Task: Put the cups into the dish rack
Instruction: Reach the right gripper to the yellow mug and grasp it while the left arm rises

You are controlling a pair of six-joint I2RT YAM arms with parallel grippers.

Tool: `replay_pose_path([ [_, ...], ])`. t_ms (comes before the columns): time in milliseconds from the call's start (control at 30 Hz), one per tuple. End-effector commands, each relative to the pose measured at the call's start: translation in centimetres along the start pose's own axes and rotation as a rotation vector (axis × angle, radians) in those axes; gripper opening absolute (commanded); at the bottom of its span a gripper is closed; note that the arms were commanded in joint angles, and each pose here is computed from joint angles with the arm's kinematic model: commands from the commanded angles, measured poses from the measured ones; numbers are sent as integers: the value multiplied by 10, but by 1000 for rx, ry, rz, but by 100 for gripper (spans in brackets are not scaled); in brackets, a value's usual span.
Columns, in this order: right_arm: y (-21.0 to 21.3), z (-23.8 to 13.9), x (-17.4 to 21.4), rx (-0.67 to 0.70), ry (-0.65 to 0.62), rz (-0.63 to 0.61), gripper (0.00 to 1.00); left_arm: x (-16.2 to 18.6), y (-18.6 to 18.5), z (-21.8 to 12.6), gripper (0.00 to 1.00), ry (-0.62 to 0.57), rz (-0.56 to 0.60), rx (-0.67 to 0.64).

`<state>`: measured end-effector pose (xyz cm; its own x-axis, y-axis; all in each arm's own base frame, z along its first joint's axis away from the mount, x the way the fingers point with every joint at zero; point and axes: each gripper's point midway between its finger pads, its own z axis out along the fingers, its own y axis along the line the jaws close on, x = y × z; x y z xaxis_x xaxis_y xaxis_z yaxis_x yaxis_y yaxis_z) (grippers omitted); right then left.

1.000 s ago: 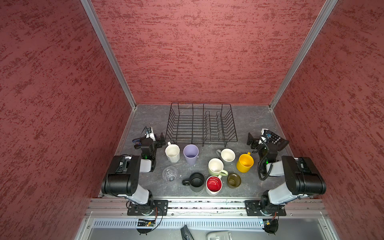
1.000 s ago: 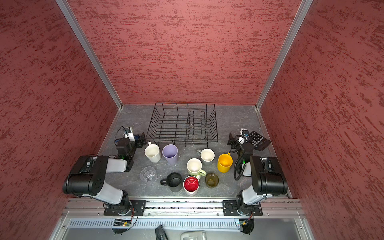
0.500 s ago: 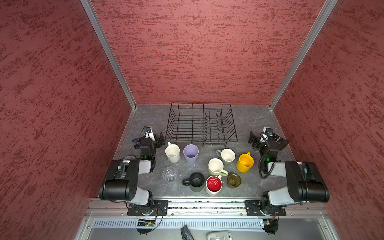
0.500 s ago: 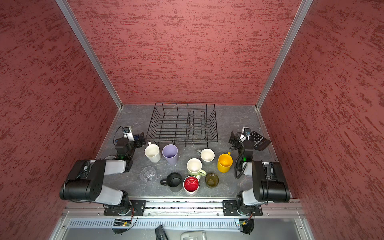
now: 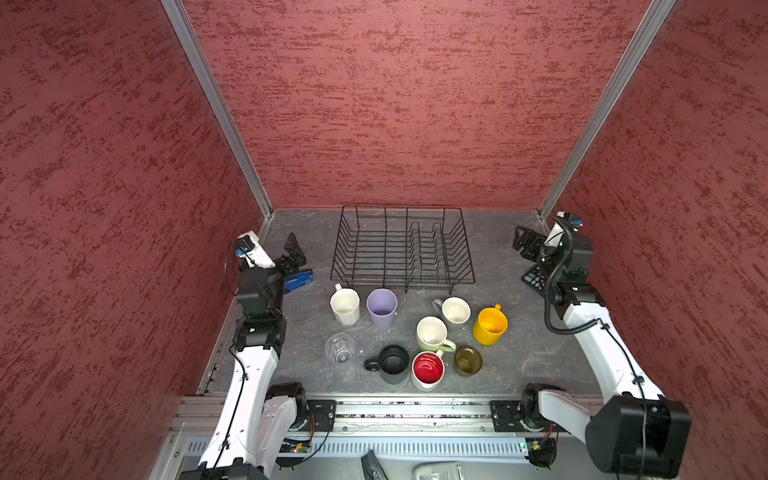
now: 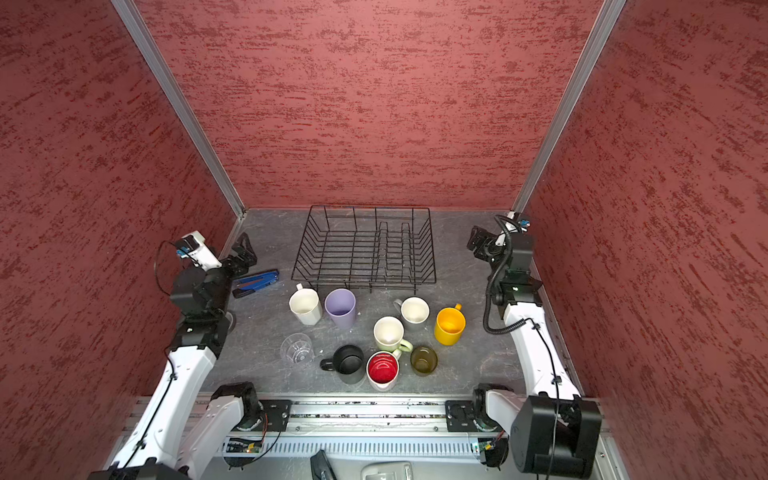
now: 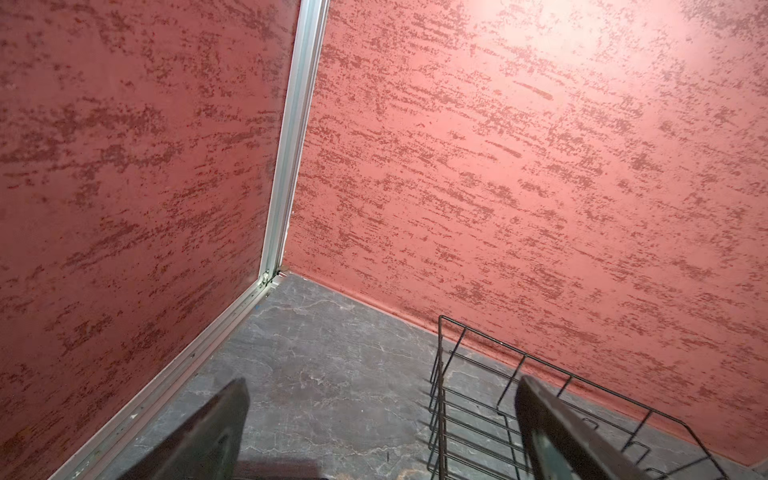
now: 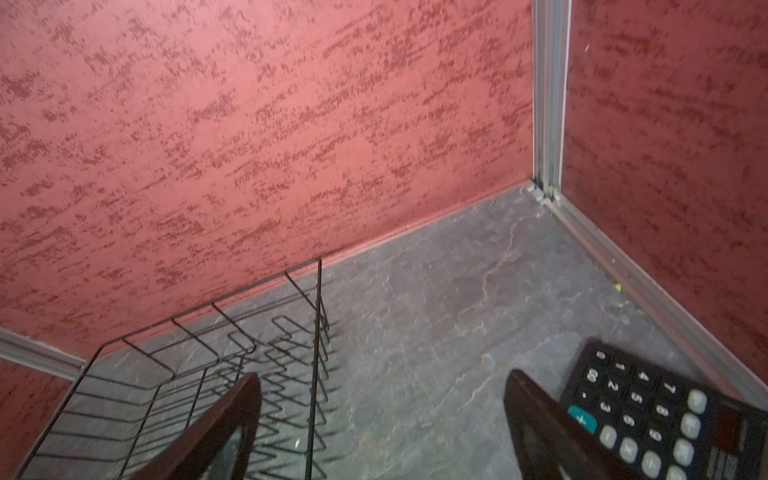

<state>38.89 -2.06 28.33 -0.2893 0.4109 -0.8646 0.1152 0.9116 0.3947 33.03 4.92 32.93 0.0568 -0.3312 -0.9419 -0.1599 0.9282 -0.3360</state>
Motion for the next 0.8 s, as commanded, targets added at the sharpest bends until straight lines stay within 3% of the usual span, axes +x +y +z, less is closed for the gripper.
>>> replay_pose_path([
  [0,-3,-31,52,28,303,16,85,2,-14,2,100,137,5,75],
  [167,-12,-75,94,96,509,56,73,-15,-39,13,100,148,33,195],
  [400,-28,-123,150,204,741,89,63,-7,-48,14,100,174,22,267],
  [767,-22,-135,190,193,839,120,53,-13,-44,5,100,147,-5,272],
])
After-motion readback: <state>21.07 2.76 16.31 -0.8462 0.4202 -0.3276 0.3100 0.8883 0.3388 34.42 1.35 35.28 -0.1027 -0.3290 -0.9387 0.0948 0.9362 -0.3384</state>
